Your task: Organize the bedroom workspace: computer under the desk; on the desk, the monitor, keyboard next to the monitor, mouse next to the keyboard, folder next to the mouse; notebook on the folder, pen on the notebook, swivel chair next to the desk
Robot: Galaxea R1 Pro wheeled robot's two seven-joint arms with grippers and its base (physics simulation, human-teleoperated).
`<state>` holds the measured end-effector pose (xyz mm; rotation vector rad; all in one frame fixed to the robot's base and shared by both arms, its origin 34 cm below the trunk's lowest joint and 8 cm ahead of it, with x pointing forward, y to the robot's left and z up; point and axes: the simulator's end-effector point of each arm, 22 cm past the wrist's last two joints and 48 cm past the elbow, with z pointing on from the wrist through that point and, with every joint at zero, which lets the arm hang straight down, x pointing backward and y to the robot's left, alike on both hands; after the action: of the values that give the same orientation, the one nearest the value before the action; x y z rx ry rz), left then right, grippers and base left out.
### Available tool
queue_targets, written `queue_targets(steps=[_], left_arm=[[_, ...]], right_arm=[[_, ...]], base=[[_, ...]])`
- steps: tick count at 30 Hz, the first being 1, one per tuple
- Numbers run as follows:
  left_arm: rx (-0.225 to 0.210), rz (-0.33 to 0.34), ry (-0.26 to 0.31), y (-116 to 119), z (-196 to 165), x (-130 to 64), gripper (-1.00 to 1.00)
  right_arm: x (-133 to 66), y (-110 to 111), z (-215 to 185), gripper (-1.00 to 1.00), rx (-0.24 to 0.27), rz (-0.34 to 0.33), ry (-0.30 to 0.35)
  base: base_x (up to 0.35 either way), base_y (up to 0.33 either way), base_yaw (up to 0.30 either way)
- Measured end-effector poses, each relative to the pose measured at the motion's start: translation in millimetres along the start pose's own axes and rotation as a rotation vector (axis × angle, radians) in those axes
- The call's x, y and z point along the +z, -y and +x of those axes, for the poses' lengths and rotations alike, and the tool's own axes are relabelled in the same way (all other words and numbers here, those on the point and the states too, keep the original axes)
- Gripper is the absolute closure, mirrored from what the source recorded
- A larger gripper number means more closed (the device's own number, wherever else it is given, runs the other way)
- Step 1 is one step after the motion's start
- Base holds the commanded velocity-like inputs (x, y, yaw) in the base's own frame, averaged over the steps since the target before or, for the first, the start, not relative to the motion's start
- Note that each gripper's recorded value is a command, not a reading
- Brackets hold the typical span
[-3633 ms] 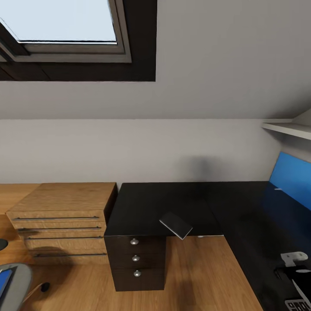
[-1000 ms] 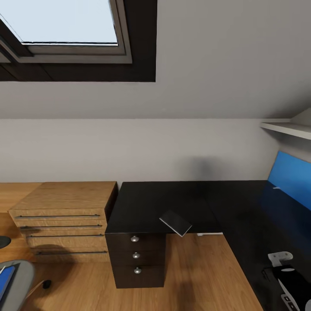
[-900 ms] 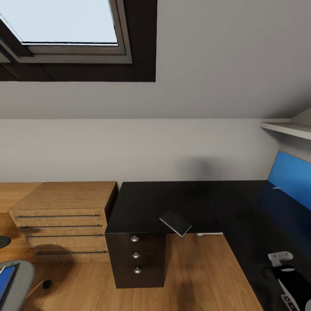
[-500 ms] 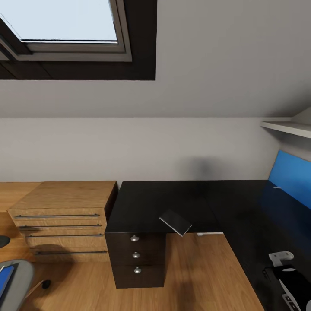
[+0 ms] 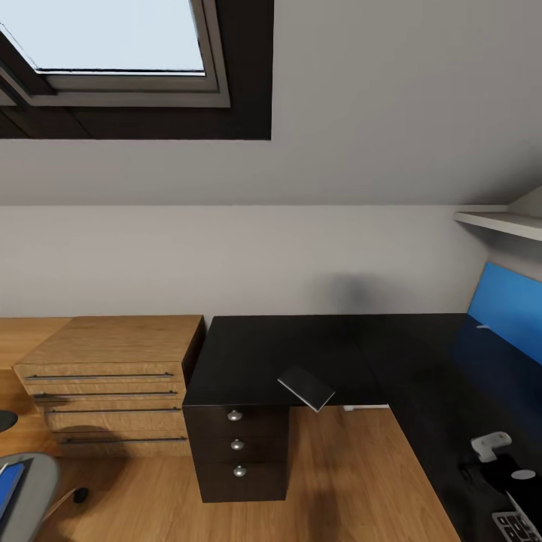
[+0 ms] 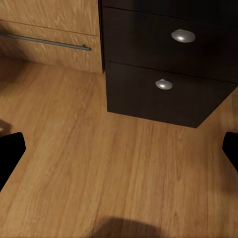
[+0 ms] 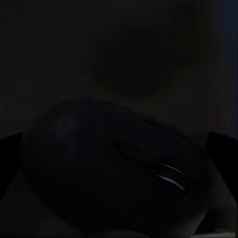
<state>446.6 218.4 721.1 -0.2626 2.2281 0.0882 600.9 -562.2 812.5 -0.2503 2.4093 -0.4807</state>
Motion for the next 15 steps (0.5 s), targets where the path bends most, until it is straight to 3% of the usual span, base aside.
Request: queue_targets(steps=[4, 15], left_arm=[[-0.001, -0.001, -0.001, -0.6, 0.8, 0.0, -1.00], [0.000, -0.001, -0.005, -0.3, 2.7, -0.4, -1.00]], right_arm=[[0.6, -7.3, 14.4, 1.00, -0.058, -0.024, -0.020], [0.6, -12.5, 27.1, 1.00, -0.149, -0.042, -0.044]], base=[[0.000, 0.000, 0.000], [0.000, 0.000, 0.000]])
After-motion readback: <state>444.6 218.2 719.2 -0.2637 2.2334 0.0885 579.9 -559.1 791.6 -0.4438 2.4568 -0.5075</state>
